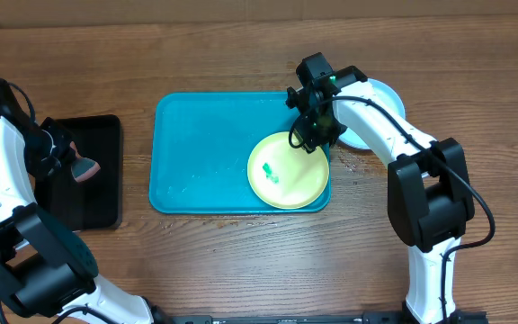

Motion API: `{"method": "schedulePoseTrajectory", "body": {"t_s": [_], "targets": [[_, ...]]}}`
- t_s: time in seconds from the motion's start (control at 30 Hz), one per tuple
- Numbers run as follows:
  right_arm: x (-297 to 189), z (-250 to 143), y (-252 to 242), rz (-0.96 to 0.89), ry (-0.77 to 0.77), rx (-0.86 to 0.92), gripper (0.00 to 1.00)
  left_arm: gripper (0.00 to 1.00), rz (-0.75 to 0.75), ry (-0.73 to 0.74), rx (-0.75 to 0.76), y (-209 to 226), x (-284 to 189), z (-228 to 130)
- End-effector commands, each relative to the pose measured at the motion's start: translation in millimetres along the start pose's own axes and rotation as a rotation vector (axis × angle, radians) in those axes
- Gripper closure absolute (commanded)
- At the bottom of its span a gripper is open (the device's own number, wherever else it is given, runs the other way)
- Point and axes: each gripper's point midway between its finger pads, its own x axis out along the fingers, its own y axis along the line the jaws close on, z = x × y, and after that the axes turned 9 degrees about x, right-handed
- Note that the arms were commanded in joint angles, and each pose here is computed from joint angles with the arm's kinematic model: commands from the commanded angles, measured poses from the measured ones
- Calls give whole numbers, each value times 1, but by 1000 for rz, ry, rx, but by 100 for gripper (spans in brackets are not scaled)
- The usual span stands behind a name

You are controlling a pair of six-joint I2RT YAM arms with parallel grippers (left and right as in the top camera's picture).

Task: Clean dirty plates on tray and stack at the side

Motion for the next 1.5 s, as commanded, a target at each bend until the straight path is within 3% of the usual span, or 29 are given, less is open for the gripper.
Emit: {"method": "schedulePoseTrajectory", "body": {"t_s": [0.0,0.53,0.63,0.73,0.83,0.97,1.03,1.07,1.2,1.4,1.47], "targets": [[8,-4,-3,7,22,13,45,96,-10,3,0,-3,1,0],[29,-15,-3,8,92,17,57,96,-13,-5,1,-3,1,2],[29,-17,-3,6,100,41,64,96,-13,-5,1,-3,0,2],[29,-14,7,62,90,87,83,96,-13,-5,1,-3,1,2],[28,-4,23,147,57,128,87,96,-13,-6,1,-3,1,2],[28,7,39,188,15,143,86,96,-13,-5,1,-3,1,2],[28,7,41,180,17,135,63,96,-13,-5,2,-3,1,2],[28,4,39,168,26,136,62,96,-13,-5,2,-3,1,2],[30,-13,18,45,90,226,61,96,-13,-5,2,-3,1,2],[29,-24,18,38,133,230,62,95,-13,-5,1,-3,1,2],[29,-24,18,37,133,234,67,96,-13,-5,2,-3,1,2]]}}
